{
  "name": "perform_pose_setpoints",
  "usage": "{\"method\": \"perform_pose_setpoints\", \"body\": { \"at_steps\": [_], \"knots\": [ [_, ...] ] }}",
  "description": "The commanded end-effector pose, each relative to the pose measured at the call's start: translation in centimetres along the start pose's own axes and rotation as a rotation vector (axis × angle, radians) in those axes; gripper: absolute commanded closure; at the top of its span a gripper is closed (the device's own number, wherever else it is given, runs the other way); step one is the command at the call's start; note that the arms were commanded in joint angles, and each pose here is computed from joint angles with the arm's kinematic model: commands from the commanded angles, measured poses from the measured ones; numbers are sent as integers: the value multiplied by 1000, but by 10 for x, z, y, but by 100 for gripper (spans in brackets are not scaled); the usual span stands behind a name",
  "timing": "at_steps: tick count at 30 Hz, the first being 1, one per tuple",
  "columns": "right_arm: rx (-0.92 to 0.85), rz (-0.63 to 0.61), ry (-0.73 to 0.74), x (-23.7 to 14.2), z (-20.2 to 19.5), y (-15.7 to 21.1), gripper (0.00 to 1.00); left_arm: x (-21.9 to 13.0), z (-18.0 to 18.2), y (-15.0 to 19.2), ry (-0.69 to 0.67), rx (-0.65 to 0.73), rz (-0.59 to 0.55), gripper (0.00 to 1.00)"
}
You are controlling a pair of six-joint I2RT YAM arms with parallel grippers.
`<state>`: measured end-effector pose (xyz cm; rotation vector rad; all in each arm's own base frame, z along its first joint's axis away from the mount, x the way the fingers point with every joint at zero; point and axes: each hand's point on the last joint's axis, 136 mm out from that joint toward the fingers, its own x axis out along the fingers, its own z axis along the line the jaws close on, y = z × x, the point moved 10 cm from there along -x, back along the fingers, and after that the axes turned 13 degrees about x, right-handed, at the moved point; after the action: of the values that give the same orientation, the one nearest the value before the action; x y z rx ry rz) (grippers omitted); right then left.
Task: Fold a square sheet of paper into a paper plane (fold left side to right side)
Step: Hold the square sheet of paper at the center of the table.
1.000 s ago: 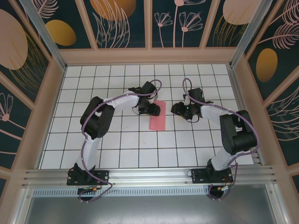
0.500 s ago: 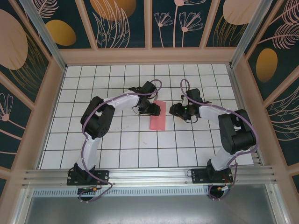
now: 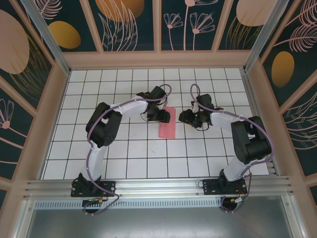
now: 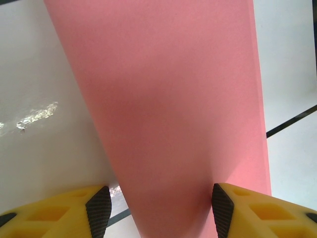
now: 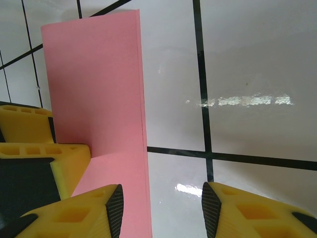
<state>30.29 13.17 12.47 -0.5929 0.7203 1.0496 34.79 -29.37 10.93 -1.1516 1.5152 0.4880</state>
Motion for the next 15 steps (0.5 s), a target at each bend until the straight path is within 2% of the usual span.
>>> {"method": "perform_pose_setpoints", "body": {
  "at_steps": [1,15],
  "knots": [
    [-1,-2,-21,3,8,-4,51,50,-12,10,96,22,45,40],
    [-4,-18,-10,0,10,-4,51,53,-12,11,108,26,56,40]
  ]
}}
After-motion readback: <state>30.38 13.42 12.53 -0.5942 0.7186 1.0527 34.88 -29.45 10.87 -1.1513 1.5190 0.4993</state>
